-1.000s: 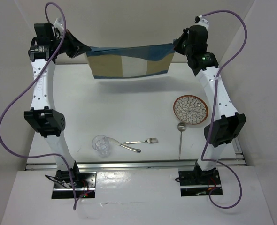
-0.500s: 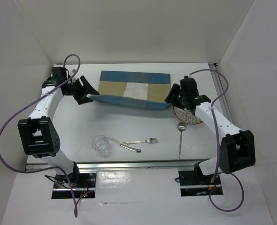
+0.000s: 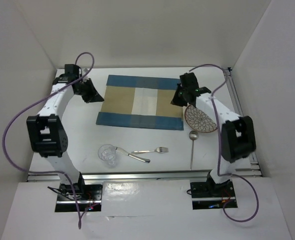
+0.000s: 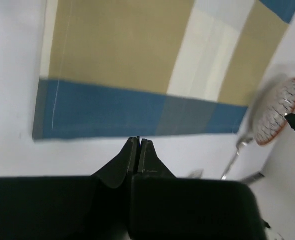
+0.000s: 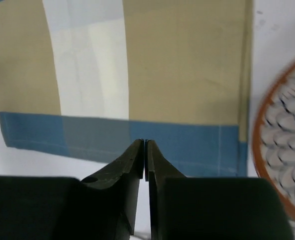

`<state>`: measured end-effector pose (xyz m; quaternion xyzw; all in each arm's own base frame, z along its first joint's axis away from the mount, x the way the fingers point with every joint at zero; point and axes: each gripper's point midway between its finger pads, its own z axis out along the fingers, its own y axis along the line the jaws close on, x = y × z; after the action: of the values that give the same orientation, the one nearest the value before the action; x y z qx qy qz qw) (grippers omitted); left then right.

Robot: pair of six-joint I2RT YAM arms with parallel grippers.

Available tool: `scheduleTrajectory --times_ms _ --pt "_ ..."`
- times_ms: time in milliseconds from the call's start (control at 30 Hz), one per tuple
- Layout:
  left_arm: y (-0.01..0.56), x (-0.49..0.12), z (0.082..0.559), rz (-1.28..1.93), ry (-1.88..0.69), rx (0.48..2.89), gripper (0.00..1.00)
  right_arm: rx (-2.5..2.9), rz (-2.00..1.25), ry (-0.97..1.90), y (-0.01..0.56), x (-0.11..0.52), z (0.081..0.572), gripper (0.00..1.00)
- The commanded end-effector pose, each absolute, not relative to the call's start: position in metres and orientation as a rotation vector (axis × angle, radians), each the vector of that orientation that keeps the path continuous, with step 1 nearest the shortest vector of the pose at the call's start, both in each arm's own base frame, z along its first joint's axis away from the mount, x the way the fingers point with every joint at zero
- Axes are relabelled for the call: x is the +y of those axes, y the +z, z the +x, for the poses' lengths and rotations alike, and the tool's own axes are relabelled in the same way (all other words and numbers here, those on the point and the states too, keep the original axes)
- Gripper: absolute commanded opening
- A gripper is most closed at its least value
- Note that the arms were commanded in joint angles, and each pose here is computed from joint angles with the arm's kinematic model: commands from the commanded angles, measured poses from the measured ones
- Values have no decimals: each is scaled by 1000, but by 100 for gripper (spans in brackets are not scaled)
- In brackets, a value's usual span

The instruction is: Set the dinner table for one person

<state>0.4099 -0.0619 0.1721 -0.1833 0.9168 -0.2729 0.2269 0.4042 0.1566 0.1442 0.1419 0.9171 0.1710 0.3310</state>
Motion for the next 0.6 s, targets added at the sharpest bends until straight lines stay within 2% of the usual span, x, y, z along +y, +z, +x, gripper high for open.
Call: scheduleTrajectory --times_ms 0,67,233,367,567 --pt "127 -67 444 -483 -598 2604 0 2550 298 439 102 178 416 17" --pt "117 -73 456 -476 -540 2619 0 2598 302 429 82 183 426 22" --pt "65 -87 465 -486 -487 2701 0 2693 321 427 39 190 428 25" --pt "34 -92 441 -521 -481 2767 0 2737 333 391 18 185 418 27" --pt "-3 -93 375 -577 -440 2888 0 2817 367 319 -8 163 364 27"
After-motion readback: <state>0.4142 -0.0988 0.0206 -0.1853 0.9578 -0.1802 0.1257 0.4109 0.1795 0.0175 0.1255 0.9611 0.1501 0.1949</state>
